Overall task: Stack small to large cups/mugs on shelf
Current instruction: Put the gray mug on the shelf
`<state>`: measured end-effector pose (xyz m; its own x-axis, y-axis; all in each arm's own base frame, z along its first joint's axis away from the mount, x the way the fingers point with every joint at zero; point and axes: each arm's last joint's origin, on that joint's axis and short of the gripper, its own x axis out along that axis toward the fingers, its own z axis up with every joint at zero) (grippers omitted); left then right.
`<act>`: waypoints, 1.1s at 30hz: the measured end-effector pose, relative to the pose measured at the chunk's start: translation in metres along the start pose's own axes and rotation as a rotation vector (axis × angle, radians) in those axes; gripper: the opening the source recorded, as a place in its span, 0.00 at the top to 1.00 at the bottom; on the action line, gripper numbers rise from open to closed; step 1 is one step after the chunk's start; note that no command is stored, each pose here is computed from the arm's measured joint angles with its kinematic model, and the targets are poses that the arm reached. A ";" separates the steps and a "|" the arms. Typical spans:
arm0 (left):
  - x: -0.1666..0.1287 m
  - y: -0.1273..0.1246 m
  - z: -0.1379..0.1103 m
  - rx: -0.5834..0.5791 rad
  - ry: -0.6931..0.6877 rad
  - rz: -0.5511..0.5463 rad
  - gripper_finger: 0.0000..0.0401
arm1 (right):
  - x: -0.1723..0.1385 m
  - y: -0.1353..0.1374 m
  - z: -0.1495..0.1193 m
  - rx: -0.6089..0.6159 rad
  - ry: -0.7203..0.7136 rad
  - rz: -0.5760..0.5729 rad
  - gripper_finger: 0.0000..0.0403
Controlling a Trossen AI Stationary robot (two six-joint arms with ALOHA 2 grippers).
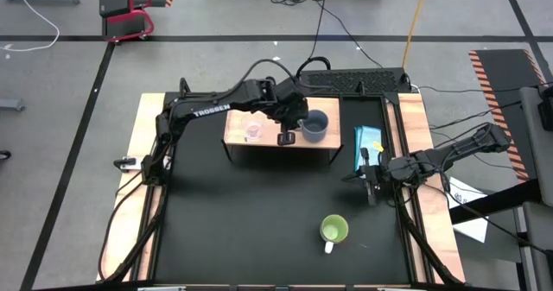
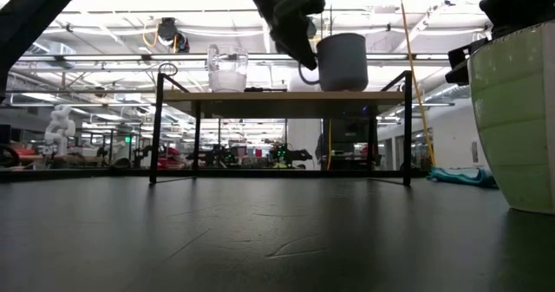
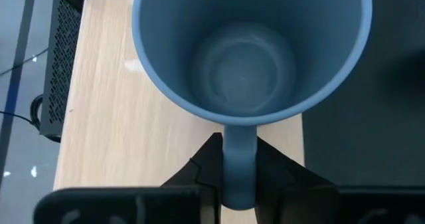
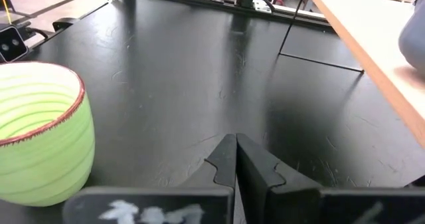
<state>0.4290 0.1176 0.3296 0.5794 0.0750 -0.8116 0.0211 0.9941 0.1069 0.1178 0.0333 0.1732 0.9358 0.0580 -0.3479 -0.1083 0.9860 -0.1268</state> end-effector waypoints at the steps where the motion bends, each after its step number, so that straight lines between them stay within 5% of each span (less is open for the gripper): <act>1: 0.000 -0.001 0.001 0.001 -0.004 0.000 0.88 | 0.000 0.000 0.000 0.000 0.000 0.000 1.00; 15: -0.006 -0.030 0.016 -0.083 -0.056 0.119 0.88 | 0.000 0.000 0.000 -0.012 0.000 0.000 1.00; 22: -0.056 -0.034 0.023 -0.093 -0.180 0.185 0.88 | 0.000 0.000 0.000 -0.011 -0.005 0.000 1.00; 33: -0.108 -0.035 0.016 -0.287 -0.237 0.340 0.88 | 0.000 0.001 0.003 -0.008 -0.030 0.025 1.00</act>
<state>0.3787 0.0731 0.4229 0.6842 0.4114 -0.6021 -0.4067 0.9006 0.1533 0.1184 0.0343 0.1759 0.9424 0.0873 -0.3229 -0.1341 0.9830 -0.1255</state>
